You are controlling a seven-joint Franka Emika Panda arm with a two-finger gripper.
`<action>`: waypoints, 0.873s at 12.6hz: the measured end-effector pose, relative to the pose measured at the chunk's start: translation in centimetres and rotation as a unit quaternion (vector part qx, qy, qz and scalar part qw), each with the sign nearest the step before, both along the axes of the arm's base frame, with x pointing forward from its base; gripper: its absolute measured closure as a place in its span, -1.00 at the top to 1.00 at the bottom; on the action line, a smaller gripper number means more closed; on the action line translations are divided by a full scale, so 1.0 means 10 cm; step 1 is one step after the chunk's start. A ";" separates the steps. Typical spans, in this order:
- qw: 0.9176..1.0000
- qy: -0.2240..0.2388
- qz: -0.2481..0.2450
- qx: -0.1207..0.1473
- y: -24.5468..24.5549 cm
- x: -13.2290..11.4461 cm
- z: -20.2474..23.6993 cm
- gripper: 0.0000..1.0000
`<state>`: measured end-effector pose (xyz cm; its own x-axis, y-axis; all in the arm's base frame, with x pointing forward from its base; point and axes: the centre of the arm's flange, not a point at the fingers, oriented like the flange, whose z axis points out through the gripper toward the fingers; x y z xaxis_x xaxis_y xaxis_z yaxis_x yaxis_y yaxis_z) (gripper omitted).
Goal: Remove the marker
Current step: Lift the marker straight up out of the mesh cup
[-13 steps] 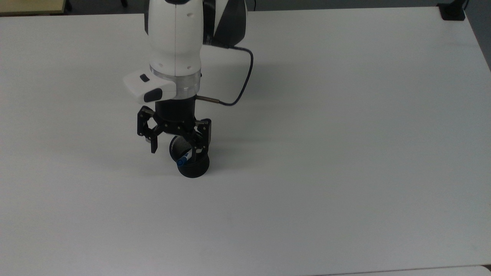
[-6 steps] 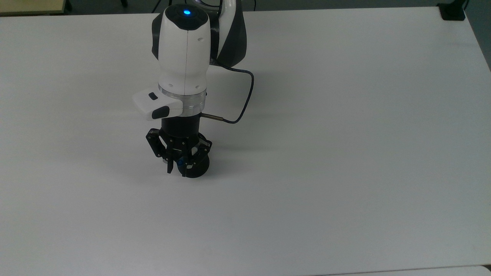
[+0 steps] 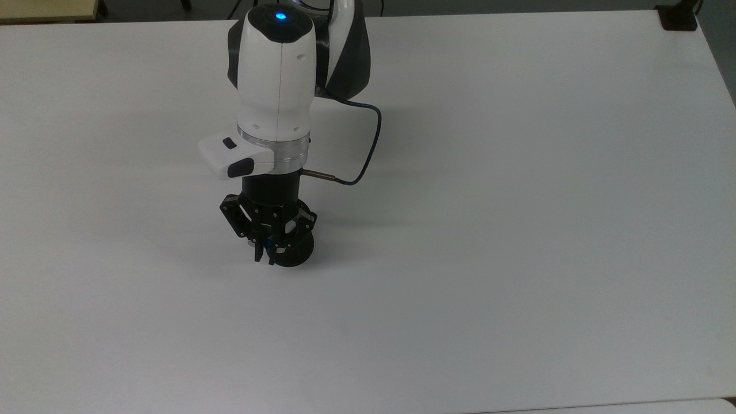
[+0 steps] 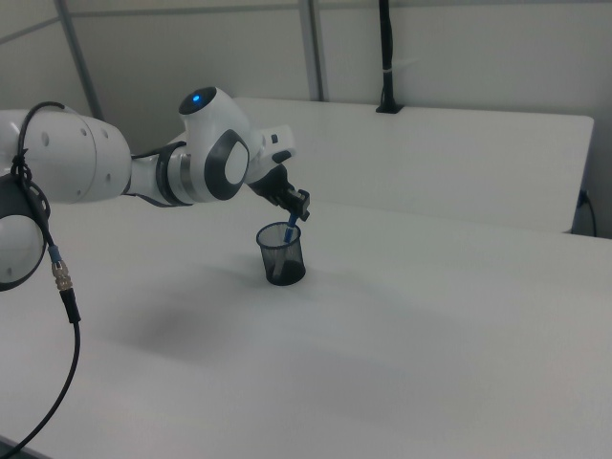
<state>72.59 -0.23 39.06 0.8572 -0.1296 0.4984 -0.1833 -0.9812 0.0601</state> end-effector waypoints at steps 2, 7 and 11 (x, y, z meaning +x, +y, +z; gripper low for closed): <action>1.000 0.000 0.000 0.000 0.00 0.00 0.00 -0.59; 1.000 -0.020 0.000 0.000 0.00 0.00 0.27 -0.69; 0.999 -0.054 -0.005 0.000 -0.01 -0.12 0.97 -0.69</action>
<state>71.35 -0.33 48.71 0.7968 -0.1370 0.5885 -0.1982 -0.9793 0.0403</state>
